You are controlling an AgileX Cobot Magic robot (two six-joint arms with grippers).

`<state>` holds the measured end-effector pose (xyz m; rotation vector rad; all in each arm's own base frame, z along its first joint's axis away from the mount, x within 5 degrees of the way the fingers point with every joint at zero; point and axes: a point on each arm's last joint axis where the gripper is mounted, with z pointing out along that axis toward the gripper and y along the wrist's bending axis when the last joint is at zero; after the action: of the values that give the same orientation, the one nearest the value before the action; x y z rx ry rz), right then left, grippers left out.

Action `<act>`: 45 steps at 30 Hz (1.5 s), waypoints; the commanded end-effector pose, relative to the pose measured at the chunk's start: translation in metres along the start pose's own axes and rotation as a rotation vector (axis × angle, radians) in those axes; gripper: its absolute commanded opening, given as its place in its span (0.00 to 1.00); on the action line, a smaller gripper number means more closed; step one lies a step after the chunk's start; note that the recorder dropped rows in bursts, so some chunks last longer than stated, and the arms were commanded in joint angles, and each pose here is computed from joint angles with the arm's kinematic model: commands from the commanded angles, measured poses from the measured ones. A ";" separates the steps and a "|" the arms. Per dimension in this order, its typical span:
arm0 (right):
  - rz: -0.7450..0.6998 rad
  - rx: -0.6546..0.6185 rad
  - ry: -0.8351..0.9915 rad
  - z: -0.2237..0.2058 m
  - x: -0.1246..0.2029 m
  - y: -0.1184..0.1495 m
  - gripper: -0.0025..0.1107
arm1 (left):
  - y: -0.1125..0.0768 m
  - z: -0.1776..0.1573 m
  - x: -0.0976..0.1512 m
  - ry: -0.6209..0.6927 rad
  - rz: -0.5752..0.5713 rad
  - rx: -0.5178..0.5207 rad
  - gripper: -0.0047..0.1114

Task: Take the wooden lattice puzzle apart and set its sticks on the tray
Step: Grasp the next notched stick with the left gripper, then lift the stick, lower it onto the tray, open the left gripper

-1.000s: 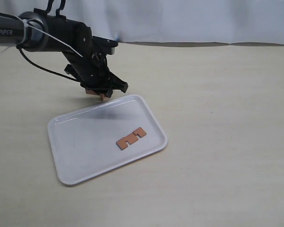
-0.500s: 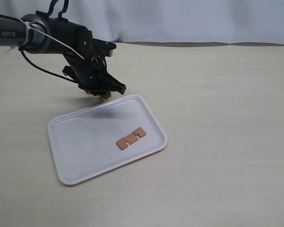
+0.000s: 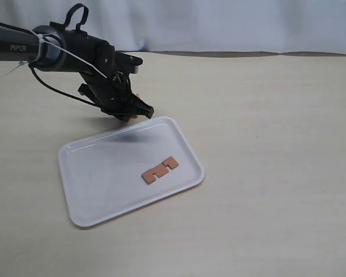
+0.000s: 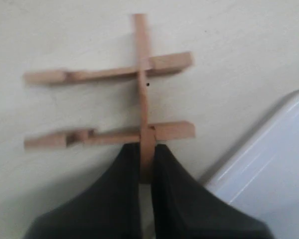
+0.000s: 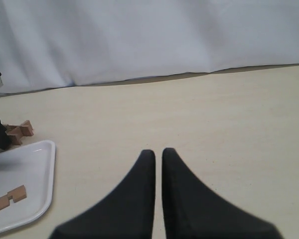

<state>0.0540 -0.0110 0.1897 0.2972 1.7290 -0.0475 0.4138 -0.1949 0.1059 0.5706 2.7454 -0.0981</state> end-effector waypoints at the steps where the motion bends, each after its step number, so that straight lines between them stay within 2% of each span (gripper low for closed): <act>1: -0.001 -0.002 -0.010 0.000 0.000 0.000 0.06 | 0.003 0.001 -0.002 -0.024 0.032 -0.025 0.04; 5: -0.001 -0.002 -0.010 0.000 0.000 0.000 0.06 | 0.005 0.001 -0.001 -0.006 0.073 -0.056 0.04; 21: -0.001 -0.002 -0.010 0.000 0.000 0.000 0.06 | 0.006 -0.005 -0.001 0.004 0.072 -0.057 0.04; 37: -0.001 -0.002 -0.010 0.000 0.000 0.000 0.06 | 0.005 -0.049 -0.010 -0.034 0.065 -0.060 0.04; 42: -0.001 -0.002 -0.010 0.000 0.000 0.000 0.06 | 0.005 -0.056 -0.007 0.001 0.107 -0.063 0.04; 45: -0.001 -0.002 -0.010 0.000 0.000 0.000 0.06 | -0.002 -0.069 -0.006 0.014 0.162 -0.051 0.04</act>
<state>0.0540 -0.0110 0.1897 0.2972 1.7290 -0.0475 0.4039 -0.1848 0.1584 0.7107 2.7136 0.0209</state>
